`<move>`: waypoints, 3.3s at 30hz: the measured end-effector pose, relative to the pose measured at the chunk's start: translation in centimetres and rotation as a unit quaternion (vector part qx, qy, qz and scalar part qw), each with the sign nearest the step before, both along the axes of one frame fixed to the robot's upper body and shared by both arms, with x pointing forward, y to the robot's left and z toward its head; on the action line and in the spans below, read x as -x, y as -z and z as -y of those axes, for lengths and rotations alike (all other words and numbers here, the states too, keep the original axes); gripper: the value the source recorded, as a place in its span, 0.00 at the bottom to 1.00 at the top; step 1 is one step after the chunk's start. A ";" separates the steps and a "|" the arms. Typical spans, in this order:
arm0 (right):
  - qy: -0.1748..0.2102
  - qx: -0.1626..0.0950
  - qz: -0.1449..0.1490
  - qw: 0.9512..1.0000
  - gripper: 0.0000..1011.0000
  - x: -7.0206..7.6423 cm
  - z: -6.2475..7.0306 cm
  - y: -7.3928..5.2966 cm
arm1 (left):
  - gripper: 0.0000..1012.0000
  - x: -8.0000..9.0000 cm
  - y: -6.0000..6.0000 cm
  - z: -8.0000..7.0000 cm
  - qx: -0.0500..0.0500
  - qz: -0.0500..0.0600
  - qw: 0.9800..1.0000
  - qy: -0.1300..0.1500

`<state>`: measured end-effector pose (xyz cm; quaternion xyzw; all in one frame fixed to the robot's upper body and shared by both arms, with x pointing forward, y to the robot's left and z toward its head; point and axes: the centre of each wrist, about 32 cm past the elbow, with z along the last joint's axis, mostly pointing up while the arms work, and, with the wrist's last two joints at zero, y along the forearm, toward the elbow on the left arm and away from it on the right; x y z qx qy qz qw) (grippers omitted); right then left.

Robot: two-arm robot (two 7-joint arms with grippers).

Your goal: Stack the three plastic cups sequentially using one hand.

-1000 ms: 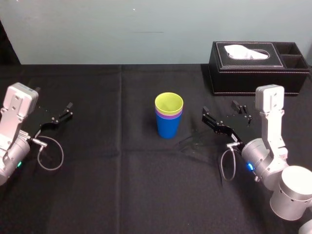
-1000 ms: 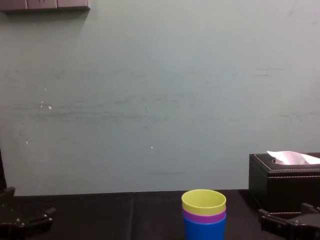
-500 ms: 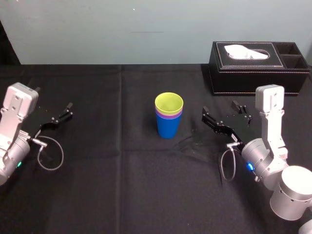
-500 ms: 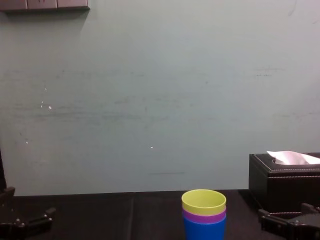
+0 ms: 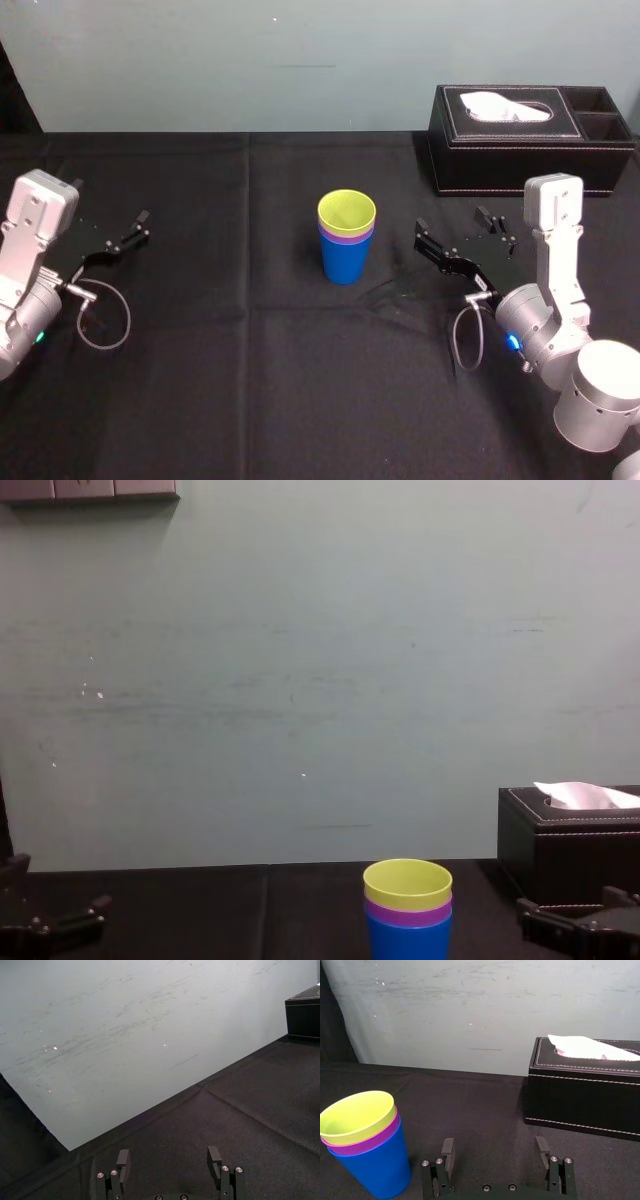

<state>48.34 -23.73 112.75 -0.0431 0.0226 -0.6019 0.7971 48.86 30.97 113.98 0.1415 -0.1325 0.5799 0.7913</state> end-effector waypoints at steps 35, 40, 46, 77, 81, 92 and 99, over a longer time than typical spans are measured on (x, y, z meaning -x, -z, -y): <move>0.000 0.000 0.000 1.000 0.99 0.0 0.0 0.0 | 1.00 0.0 0.0 0.0 0.000 0.000 1.000 0.000; 0.000 0.000 0.000 1.000 0.99 0.0 0.0 0.0 | 1.00 0.0 0.0 0.0 0.000 0.000 1.000 0.000; 0.000 0.000 0.000 1.000 0.99 0.0 0.0 0.0 | 1.00 0.0 0.0 0.0 0.000 0.000 1.000 0.000; 0.000 0.000 0.000 1.000 0.99 0.0 0.0 0.0 | 1.00 0.0 0.0 0.0 0.000 0.000 1.000 0.000; 0.000 0.000 0.000 1.000 0.99 0.0 0.0 0.0 | 1.00 0.0 0.0 0.0 0.000 0.000 1.000 0.000; 0.000 0.000 0.000 1.000 0.99 0.0 0.0 0.0 | 1.00 0.0 0.0 0.0 0.000 0.000 1.000 0.000; 0.000 0.000 0.000 1.000 0.99 0.0 0.0 0.0 | 1.00 0.0 0.0 0.0 0.000 0.000 1.000 0.000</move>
